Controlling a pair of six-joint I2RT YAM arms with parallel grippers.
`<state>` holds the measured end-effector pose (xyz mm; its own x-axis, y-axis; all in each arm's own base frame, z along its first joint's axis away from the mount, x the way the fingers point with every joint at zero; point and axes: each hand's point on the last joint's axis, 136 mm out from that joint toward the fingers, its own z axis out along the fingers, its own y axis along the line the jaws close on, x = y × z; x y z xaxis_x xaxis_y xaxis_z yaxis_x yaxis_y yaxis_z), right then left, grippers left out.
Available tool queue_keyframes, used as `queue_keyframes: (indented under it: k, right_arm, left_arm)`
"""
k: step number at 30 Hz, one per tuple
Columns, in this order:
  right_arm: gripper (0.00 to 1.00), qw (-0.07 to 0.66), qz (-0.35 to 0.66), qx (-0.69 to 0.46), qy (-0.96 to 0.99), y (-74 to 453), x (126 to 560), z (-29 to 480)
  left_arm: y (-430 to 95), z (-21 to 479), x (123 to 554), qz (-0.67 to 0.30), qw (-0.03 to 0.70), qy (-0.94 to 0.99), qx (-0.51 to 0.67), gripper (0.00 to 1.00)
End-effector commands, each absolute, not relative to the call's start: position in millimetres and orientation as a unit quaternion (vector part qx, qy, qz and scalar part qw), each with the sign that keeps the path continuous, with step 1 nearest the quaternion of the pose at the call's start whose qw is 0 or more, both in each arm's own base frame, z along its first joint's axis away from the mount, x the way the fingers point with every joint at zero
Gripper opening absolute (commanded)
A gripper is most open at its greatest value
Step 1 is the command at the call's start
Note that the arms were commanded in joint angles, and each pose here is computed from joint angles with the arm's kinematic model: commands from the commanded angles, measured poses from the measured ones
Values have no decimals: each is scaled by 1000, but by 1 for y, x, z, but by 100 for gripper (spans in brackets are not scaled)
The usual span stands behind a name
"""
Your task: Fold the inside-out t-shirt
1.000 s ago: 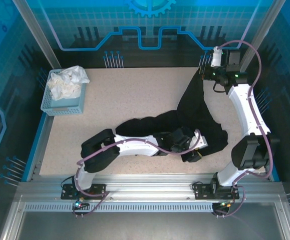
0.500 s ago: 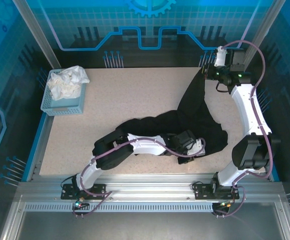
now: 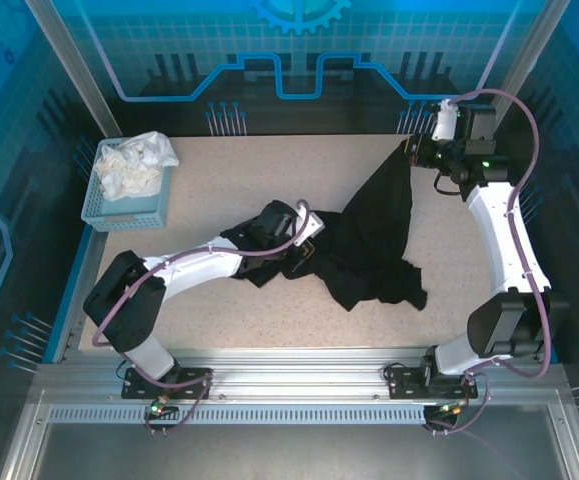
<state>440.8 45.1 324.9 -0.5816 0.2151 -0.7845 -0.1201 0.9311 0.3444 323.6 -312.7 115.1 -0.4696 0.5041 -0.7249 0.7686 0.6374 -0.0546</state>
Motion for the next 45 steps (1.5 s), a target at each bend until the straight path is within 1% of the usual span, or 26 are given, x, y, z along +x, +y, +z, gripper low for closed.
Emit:
queue_keyframes:
  k: [1, 2, 5, 7, 9, 12, 16, 19, 25, 27, 30, 33, 35, 37, 41, 45]
  right_arm:
    - [0, 416, 211, 17, 885, 83, 433, 281]
    - [0, 410, 210, 17, 887, 84, 435, 276]
    - [0, 400, 199, 16, 894, 82, 440, 264]
    - [0, 397, 191, 16, 898, 79, 441, 259]
    - [0, 394, 190, 16, 899, 78, 442, 256]
    - [0, 393, 189, 18, 900, 76, 442, 254]
    - [0, 394, 190, 21, 899, 72, 442, 255]
    - [0, 395, 191, 21, 899, 70, 441, 256]
    - [0, 396, 193, 22, 897, 67, 439, 257]
    - [0, 398, 194, 23, 897, 66, 439, 258]
    - [0, 398, 196, 23, 896, 66, 438, 259]
    - [0, 399, 196, 23, 896, 65, 438, 260]
    - [0, 400, 197, 22, 895, 65, 438, 261]
    - [0, 403, 196, 23, 894, 64, 437, 264]
    - [0, 409, 192, 24, 892, 61, 435, 269]
    - [0, 415, 193, 26, 889, 59, 433, 275]
  left_arm:
    - [-251, 98, 340, -157, 332, 887, 281, 25]
    - [-257, 101, 334, -161, 340, 881, 288, 33]
    - [-287, 110, 305, -161, 364, 853, 338, 47]
    - [-308, 110, 282, -152, 375, 832, 380, 53]
    - [-330, 107, 264, -148, 374, 815, 418, 55]
    - [-370, 91, 239, -161, 350, 794, 470, 55]
    - [-408, 65, 227, -140, 324, 779, 518, 56]
    - [-420, 48, 231, -136, 309, 782, 524, 56]
    - [-423, 23, 228, -131, 277, 788, 533, 56]
    - [-424, 17, 225, -138, 266, 791, 533, 54]
    - [-422, 5, 222, -136, 251, 796, 533, 44]
    - [-417, -1, 224, -125, 246, 801, 532, 30]
    - [-415, 0, 226, -128, 246, 803, 528, 17]
    - [-413, 5, 226, -133, 248, 804, 524, 7]
    - [-403, 34, 230, -151, 278, 802, 506, 1]
    - [-389, 80, 236, -177, 319, 798, 479, 0]
